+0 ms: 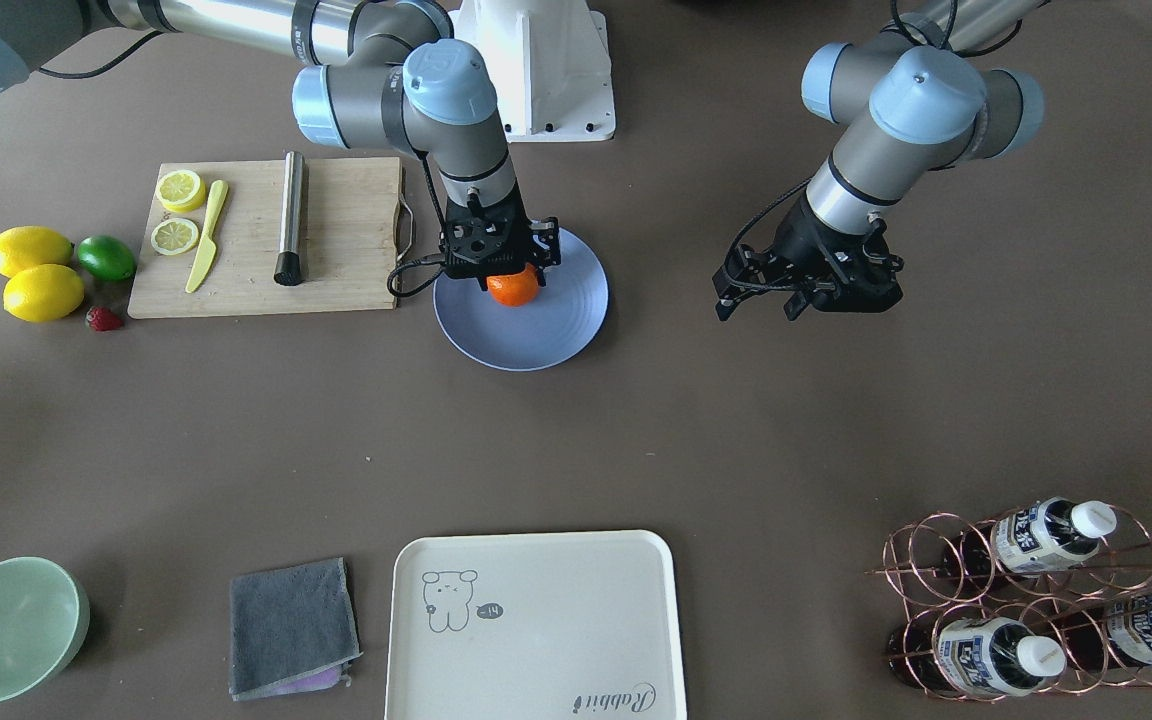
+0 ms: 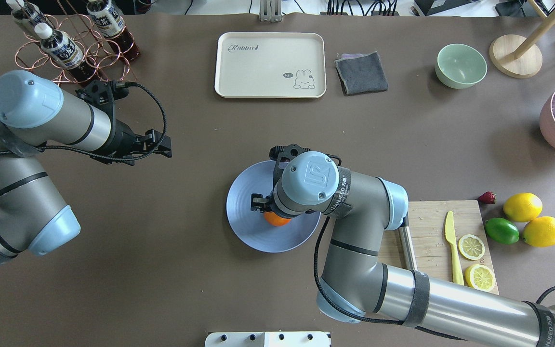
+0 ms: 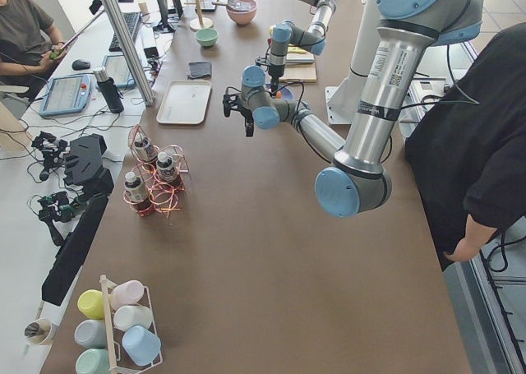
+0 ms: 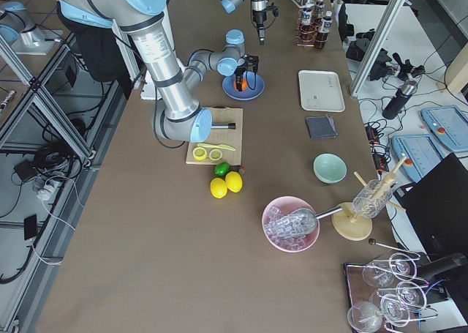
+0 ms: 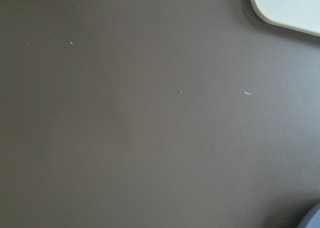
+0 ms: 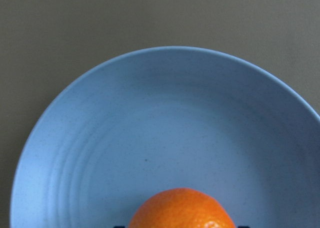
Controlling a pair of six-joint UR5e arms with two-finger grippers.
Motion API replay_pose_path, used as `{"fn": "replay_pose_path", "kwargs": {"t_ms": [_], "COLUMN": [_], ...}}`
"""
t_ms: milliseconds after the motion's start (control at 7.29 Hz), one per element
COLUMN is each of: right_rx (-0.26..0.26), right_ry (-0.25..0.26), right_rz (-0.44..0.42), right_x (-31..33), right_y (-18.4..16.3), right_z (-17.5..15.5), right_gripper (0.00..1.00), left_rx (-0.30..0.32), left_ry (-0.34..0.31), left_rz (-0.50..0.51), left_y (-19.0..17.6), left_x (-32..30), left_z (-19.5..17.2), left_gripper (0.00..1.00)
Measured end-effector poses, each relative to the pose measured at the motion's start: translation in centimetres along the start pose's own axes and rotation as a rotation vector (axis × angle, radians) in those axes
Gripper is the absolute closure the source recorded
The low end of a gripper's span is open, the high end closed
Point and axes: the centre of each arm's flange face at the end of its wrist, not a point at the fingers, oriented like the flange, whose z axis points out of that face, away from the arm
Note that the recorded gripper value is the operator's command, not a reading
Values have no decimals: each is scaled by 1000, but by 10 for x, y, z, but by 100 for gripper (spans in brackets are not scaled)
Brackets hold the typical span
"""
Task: Pick orange to plate
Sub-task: 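Lower the orange onto the plate and open the right gripper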
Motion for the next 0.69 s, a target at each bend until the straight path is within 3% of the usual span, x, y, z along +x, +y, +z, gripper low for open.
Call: {"fn": "replay_pose_path", "kwargs": {"t_ms": [275, 549, 686], "right_rx": [0, 29, 44], "right_ry": [-4, -45, -53], "right_rz": [-4, 3, 19], "right_x": [-1, 0, 17], "right_y": [2, -14, -40], "right_z": [-1, -34, -58], "right_gripper": [0, 0, 0], "left_rx": [4, 23, 35], "left_ry": [3, 13, 13], "left_rz": [-3, -11, 7], "left_y": [-2, -21, -41], "left_x": [0, -11, -32], "left_z": [-3, -23, -44], "left_gripper": [3, 3, 3]}}
